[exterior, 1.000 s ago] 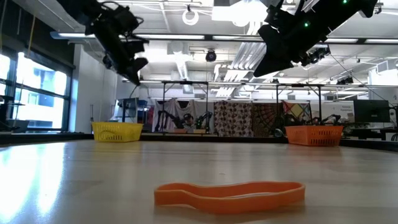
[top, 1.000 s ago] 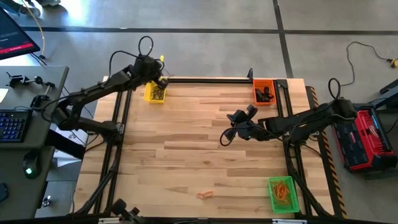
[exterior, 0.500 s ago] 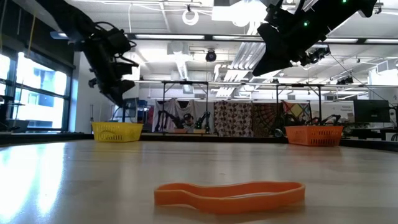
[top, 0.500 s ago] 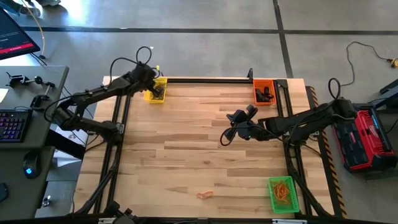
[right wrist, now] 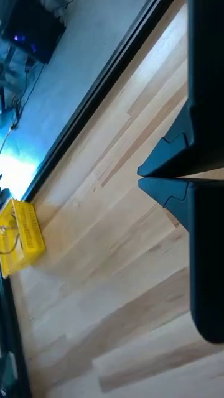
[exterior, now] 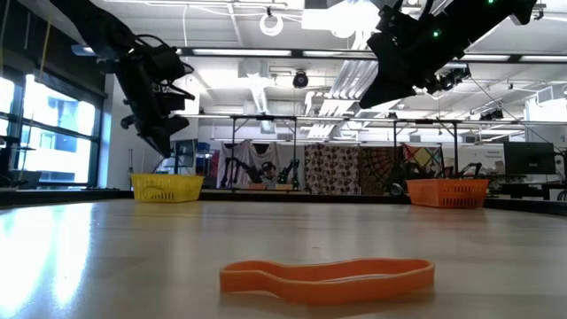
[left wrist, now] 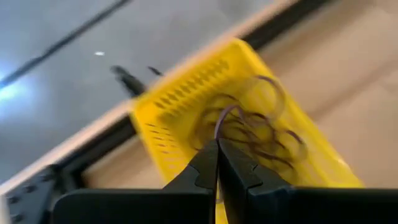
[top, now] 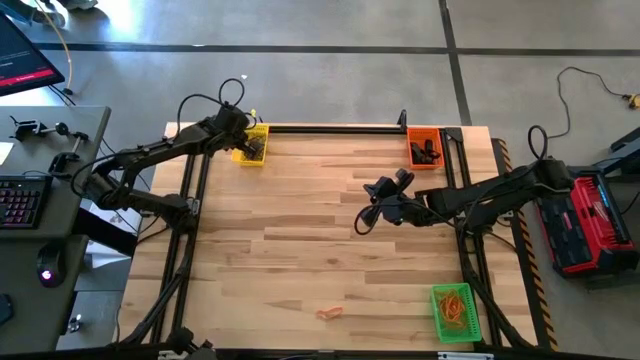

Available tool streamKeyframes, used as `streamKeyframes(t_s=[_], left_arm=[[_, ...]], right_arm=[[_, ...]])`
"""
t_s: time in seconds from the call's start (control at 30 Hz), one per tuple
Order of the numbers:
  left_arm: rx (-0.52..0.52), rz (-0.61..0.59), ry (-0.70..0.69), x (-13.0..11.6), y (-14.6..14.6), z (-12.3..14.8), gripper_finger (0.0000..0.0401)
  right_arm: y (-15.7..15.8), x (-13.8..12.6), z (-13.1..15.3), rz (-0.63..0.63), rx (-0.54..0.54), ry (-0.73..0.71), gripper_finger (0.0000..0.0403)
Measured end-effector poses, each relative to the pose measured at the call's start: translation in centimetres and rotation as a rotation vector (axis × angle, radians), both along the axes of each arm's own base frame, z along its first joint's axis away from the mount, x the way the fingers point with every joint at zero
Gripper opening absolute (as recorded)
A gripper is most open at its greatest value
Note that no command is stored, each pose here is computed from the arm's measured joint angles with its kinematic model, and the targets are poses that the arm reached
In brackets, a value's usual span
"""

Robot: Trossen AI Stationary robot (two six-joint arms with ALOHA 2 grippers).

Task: Sort rubber bands into baskets
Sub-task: Put the purple rubber band into the yellow bin, then put the orange rubber band into the green bin

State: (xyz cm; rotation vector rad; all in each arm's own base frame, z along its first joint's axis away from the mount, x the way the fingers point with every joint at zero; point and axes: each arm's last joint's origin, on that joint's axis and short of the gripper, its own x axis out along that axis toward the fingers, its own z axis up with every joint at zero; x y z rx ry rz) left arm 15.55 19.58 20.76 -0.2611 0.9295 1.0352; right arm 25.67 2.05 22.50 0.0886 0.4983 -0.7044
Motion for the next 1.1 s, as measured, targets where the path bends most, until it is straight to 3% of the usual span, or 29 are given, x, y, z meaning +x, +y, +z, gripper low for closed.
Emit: streamKeyframes(t_s=[0.13, 0.37, 0.6, 0.7, 0.87, 1.1], left_arm=[[-0.072, -0.085, -0.017, 0.2, -0.5, -0.3, 0.0012], [-0.051, -0.192, -0.007, 1.4, -1.4, -0.2, 0.0067], [-0.017, -0.279, -0.075, 3.1, -2.3, 0.2, 0.012], [0.048, -0.388, -0.177, 4.2, -3.4, -0.3, 0.0125], [0.119, -0.463, -0.32, 5.1, -6.1, -1.7, 0.0115], [0.158, -0.649, -0.411, 6.1, -10.6, -2.2, 0.0102]], right_arm=[[0.2, 0.1, 0.0, 0.09, 0.006, 0.036, 0.0], [0.5, 0.4, 0.1, 0.183, 0.069, 0.018, 0.0007], [1.0, 0.6, 0.1, 0.288, 0.135, 0.016, 0.0071], [2.0, 0.6, 0.2, 0.355, 0.122, 0.017, 0.0111], [3.7, 0.4, 0.4, 0.422, 0.119, -0.004, 0.016], [6.2, 1.0, 0.1, 0.505, 0.121, -0.006, 0.0168]])
